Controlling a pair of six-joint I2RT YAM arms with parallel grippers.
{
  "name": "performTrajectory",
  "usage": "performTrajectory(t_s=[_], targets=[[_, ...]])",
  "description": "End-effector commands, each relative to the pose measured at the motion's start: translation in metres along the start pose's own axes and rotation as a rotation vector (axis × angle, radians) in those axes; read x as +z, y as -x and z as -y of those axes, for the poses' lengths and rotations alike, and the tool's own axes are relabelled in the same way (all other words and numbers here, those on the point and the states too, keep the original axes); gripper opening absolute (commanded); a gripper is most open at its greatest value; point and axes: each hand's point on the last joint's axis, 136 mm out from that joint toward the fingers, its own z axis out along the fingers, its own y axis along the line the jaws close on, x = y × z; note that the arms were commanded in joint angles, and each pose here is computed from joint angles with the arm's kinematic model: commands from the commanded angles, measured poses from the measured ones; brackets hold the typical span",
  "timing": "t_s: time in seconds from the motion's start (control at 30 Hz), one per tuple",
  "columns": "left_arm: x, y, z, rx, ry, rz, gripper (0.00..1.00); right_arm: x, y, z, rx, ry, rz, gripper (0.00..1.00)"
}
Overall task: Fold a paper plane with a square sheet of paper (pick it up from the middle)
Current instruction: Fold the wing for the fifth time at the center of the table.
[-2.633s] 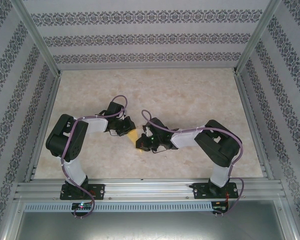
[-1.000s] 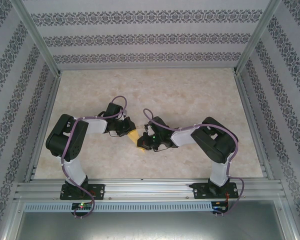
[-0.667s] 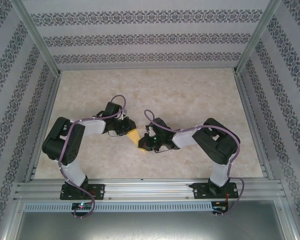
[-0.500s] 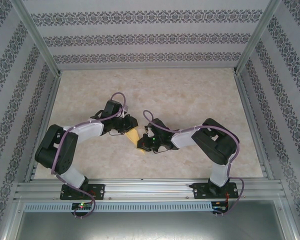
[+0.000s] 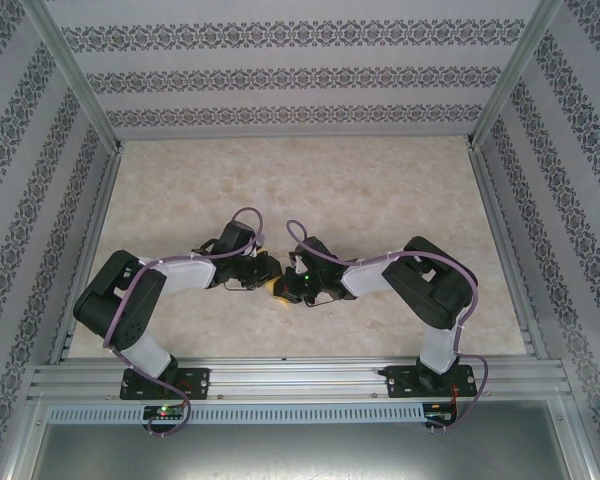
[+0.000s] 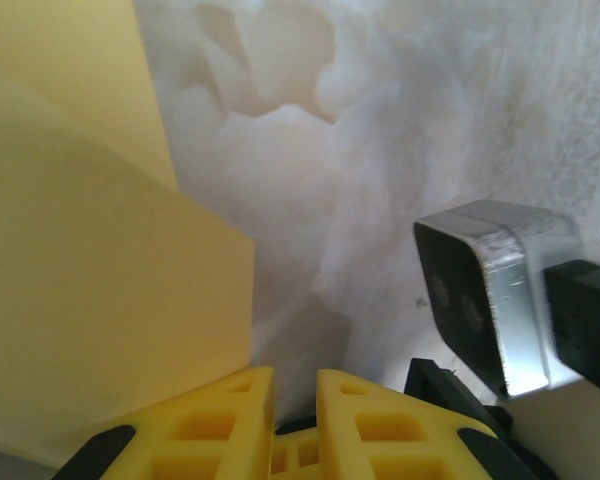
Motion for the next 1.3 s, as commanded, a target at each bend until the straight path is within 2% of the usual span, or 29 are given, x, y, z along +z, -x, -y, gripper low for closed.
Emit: performTrajectory(t_s=[0.0, 0.13, 0.33, 0.8, 0.9, 1.27], targets=[[0.005, 0.0, -0.011, -0.013, 0.031, 0.026, 0.19, 0.007, -0.018, 0.054, 0.09, -0.165, -0.027, 0.0], [0.004, 0.007, -0.043, -0.038, 0.149, 0.073, 0.16, 0.008, -0.02, 0.058, 0.089, -0.174, -0.031, 0.0], [0.001, 0.017, -0.063, -0.085, 0.16, 0.099, 0.16, 0.006, -0.023, 0.068, 0.098, -0.211, -0.036, 0.0], [-0.014, 0.057, -0.066, -0.101, 0.064, 0.093, 0.17, 0.006, -0.026, 0.071, 0.088, -0.239, -0.045, 0.0], [-0.026, 0.066, -0.076, -0.098, 0.115, 0.125, 0.17, 0.005, -0.027, 0.072, 0.09, -0.241, -0.048, 0.0], [-0.043, 0.102, -0.096, -0.169, 0.066, 0.163, 0.18, 0.008, -0.027, 0.067, 0.079, -0.223, -0.063, 0.0]])
